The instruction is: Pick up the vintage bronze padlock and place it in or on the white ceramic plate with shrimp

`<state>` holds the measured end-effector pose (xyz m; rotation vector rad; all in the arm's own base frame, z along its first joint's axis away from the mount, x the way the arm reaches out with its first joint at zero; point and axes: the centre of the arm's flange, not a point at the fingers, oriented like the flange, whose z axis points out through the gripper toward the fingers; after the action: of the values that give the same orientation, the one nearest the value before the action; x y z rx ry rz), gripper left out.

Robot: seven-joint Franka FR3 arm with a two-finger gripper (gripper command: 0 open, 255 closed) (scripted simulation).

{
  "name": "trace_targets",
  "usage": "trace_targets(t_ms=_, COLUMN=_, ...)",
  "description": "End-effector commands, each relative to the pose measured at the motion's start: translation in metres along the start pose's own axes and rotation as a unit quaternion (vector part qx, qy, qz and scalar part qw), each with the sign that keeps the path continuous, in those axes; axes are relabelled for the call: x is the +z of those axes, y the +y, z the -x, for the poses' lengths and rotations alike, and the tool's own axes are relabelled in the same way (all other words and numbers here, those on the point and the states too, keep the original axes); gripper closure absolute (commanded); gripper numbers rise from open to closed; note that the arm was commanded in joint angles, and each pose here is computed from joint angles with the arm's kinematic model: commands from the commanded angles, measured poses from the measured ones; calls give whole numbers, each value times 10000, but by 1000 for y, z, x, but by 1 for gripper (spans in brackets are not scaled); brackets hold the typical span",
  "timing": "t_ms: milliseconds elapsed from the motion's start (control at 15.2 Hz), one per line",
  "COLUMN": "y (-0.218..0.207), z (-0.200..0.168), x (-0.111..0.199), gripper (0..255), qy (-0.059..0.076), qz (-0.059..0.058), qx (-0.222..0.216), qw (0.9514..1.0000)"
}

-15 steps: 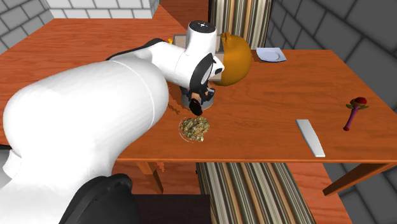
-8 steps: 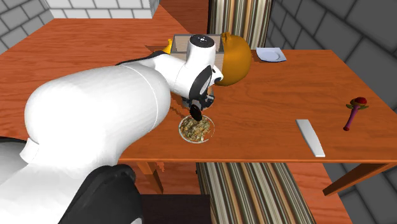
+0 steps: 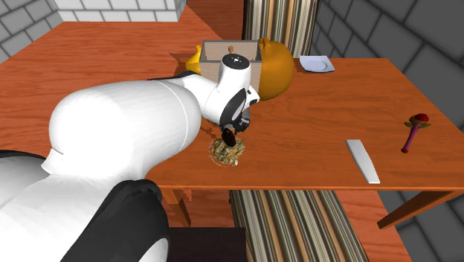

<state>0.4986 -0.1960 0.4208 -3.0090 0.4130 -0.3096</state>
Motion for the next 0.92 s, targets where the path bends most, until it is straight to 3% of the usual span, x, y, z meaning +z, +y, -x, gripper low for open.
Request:
trace_targets(t_ms=0, y=0, z=0, x=1, gripper=255, qy=3, qz=0, qx=0, qw=10000)
trace_targets(t_ms=264, y=0, z=0, x=1, gripper=255, qy=3, qz=0, qx=0, qw=10000)
trace_targets(t_ms=330, y=0, z=0, x=1, gripper=0, qy=3, qz=0, qx=0, qw=10000)
trace_targets(t_ms=660, y=0, z=0, x=1, gripper=0, qy=3, qz=0, qx=0, qw=10000)
trace_targets(t_ms=858, y=0, z=0, x=-38, gripper=0, qy=3, qz=0, qx=0, qw=10000)
